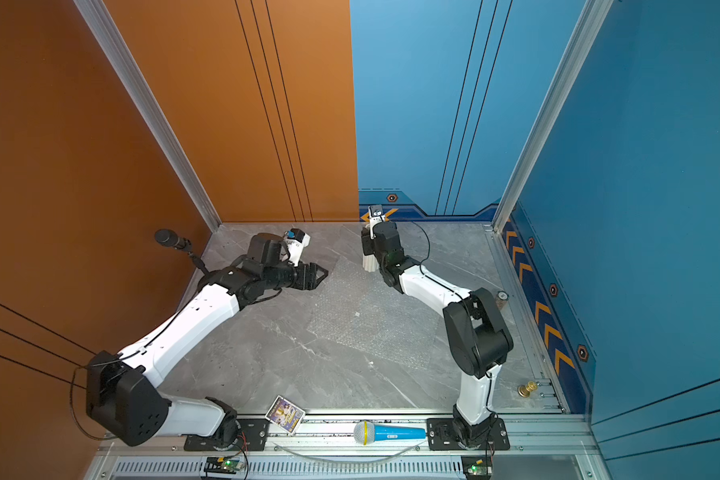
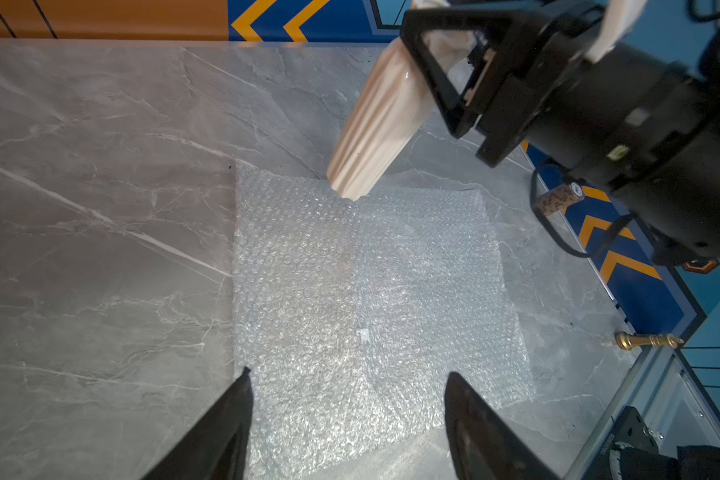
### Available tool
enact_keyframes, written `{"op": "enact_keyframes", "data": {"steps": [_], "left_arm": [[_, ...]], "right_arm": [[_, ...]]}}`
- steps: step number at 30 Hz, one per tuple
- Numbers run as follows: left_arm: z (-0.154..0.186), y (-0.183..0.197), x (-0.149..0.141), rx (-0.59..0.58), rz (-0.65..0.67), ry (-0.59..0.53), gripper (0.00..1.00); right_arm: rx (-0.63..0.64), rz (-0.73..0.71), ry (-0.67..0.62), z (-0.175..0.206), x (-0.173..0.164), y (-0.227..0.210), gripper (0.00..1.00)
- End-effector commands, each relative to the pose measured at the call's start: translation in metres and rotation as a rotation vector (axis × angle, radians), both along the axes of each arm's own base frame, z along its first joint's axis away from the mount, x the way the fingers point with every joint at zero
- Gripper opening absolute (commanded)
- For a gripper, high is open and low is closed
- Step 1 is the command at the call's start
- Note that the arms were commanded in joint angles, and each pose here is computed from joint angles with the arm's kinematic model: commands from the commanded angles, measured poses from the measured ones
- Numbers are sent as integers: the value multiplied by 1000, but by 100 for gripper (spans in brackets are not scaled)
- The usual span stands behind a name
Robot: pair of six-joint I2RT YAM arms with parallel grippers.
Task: Unwrap the vase from the bubble wrap
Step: Place the vase at the center of the board.
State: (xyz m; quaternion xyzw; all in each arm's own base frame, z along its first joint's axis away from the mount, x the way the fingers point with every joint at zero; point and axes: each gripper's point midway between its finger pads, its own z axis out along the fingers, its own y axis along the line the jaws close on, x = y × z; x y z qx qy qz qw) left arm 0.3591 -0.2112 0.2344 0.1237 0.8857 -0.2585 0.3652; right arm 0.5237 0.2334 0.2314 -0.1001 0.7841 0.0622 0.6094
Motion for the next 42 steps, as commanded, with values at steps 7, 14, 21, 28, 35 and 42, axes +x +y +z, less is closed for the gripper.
{"op": "enact_keyframes", "data": {"steps": [7, 14, 21, 28, 35, 42], "left_arm": [[1, 6, 12, 2, 37, -16, 73], [-2, 10, 12, 9, 46, -10, 73], [1, 11, 14, 9, 54, -20, 73], [3, 14, 15, 9, 61, -24, 73], [1, 15, 14, 11, 63, -21, 72], [-2, 17, 14, 14, 67, -16, 73]], "right_arm": [[86, -43, -254, 63, 29, 4, 0], [42, -27, -241, 50, 41, 10, 0], [37, -26, -216, 38, 52, 8, 0], [45, -19, -196, 29, 56, 11, 0], [30, -8, -157, 17, 56, 9, 0], [18, 9, -132, 10, 55, 9, 0]]}}
